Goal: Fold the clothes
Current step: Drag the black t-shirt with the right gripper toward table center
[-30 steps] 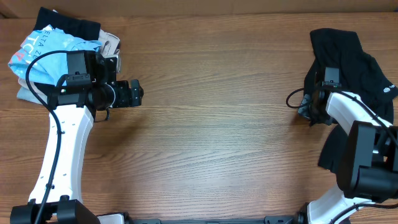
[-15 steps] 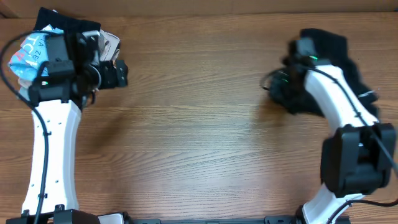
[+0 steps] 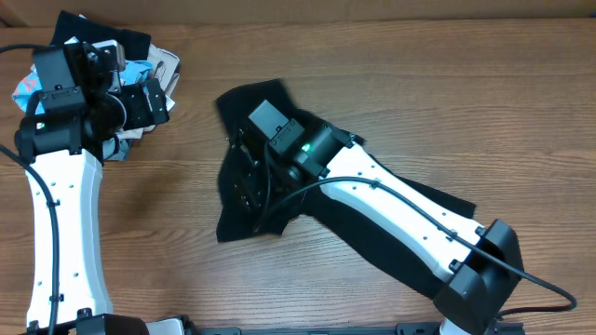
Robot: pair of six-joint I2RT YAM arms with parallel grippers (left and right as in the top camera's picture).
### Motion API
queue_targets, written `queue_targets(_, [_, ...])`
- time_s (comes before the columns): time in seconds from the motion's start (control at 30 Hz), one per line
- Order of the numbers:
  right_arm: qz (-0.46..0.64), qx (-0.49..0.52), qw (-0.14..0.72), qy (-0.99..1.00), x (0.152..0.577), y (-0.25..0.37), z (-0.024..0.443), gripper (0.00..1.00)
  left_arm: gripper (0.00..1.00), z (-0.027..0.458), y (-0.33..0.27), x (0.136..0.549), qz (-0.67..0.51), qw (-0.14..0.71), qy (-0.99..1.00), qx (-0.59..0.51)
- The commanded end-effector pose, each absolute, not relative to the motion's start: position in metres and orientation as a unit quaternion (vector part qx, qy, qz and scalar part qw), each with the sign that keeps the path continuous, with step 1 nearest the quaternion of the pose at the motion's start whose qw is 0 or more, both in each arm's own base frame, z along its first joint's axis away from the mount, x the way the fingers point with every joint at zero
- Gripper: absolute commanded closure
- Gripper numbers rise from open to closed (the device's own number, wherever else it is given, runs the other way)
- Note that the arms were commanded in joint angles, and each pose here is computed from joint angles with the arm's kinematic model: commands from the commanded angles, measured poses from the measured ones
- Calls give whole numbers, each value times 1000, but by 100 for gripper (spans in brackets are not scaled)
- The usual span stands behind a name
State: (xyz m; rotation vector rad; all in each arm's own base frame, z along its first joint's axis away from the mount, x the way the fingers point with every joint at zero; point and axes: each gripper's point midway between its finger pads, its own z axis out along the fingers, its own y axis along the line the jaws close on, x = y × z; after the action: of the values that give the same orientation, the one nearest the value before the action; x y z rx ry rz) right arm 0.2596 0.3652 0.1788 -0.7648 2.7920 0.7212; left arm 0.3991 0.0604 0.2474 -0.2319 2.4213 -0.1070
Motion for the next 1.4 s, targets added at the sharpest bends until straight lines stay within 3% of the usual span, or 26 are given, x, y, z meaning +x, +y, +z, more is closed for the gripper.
queue_targets(0.0, [221, -190, 125, 948, 308, 329, 205, 45, 0, 257, 66, 401, -37, 355, 929, -100])
queue_targets(0.1, [168, -139, 117, 969, 328, 282, 195, 45, 0, 254, 61, 398, -43, 347, 932, -92])
queue_targets(0.2, [104, -68, 95, 988, 341, 227, 177, 36, 1, 249, 50, 393, -46, 331, 940, -71])
queue_targets(0.37, [83, -1, 51, 995, 349, 172, 130, 36, 1, 242, 25, 387, -52, 309, 949, -30])
queue_targets(0.77, [116, -23, 145, 982, 393, 167, 48, 43, 1, 235, 10, 390, -58, 299, 953, -12])
queue_targets(1.0, [110, -23, 150, 982, 407, 170, 16, 46, 1, 227, 10, 392, -59, 289, 956, -12])
queue_targets(1.23, [112, -24, 162, 980, 417, 173, 6, 60, 0, 219, 10, 394, -60, 278, 959, -15])
queue_targets(1.3, [108, -21, 174, 979, 423, 170, 8, 73, 0, 217, 10, 395, -60, 274, 960, -15])
queue_targets(1.37, [106, -17, 188, 976, 432, 168, 14, 96, 1, 215, 10, 395, -61, 272, 960, -15])
